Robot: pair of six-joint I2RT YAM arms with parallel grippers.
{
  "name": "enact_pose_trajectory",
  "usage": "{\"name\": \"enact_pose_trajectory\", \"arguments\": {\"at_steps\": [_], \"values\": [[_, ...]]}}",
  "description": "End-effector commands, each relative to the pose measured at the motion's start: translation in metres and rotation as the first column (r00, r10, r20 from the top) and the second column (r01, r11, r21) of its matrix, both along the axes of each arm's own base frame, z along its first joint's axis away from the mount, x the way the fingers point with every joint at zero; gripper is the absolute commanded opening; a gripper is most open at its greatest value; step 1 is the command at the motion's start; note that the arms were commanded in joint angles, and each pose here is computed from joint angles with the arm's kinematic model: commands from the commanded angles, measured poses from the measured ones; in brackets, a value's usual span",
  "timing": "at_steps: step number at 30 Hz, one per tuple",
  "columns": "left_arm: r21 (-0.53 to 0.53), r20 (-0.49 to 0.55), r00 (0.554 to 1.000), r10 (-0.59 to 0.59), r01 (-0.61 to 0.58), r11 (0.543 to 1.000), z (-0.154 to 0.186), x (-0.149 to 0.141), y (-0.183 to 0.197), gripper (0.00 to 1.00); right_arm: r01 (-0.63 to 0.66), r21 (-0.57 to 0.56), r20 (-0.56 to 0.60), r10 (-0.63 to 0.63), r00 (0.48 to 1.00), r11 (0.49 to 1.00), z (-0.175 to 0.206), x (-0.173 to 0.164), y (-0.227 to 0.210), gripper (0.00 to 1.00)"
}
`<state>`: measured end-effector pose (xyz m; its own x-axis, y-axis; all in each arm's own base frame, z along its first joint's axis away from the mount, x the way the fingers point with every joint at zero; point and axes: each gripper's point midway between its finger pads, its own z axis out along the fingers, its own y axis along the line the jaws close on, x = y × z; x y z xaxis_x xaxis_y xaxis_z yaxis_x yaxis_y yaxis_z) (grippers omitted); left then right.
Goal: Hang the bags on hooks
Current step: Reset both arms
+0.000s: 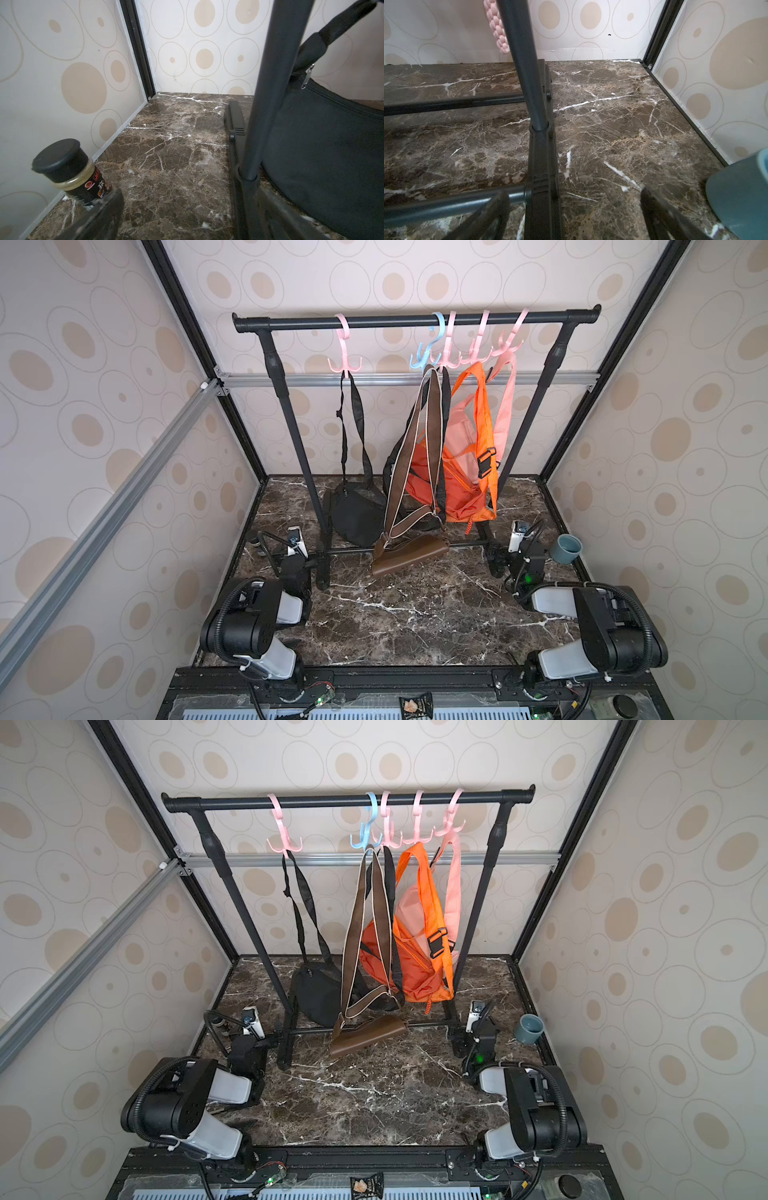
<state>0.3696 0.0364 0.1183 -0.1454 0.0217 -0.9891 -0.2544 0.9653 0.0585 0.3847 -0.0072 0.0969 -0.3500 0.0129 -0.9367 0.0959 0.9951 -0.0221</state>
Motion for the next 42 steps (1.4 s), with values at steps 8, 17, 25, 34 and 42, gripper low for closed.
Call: {"name": "enact_pose_trajectory", "arguments": {"at_steps": [8,17,25,34,42], "values": [[0.002,0.078,0.996,0.031,-0.032,0.999,0.015,-0.005,0.005,1.0,-0.021,0.041,0.017,0.02,1.0,0.999,-0.007,0.002,-0.005,1.0],[0.02,0.072,0.997,0.025,-0.027,0.999,0.015,-0.004,0.002,1.0,-0.009,0.022,-0.034,0.01,0.999,1.0,-0.012,0.009,-0.004,1.0],[0.025,0.059,0.998,0.016,-0.017,1.0,0.014,-0.001,-0.001,1.0,-0.004,0.0,-0.038,0.004,0.999,1.0,-0.012,0.01,-0.002,1.0],[0.032,0.062,0.998,0.021,-0.023,0.999,0.015,-0.002,-0.001,1.0,-0.006,-0.002,-0.032,0.006,0.999,1.0,-0.01,0.01,-0.002,1.0],[0.032,0.063,0.998,0.02,-0.023,0.999,0.015,-0.001,-0.001,1.0,-0.01,-0.008,-0.038,0.01,0.999,1.0,-0.011,0.01,-0.001,1.0]]}}
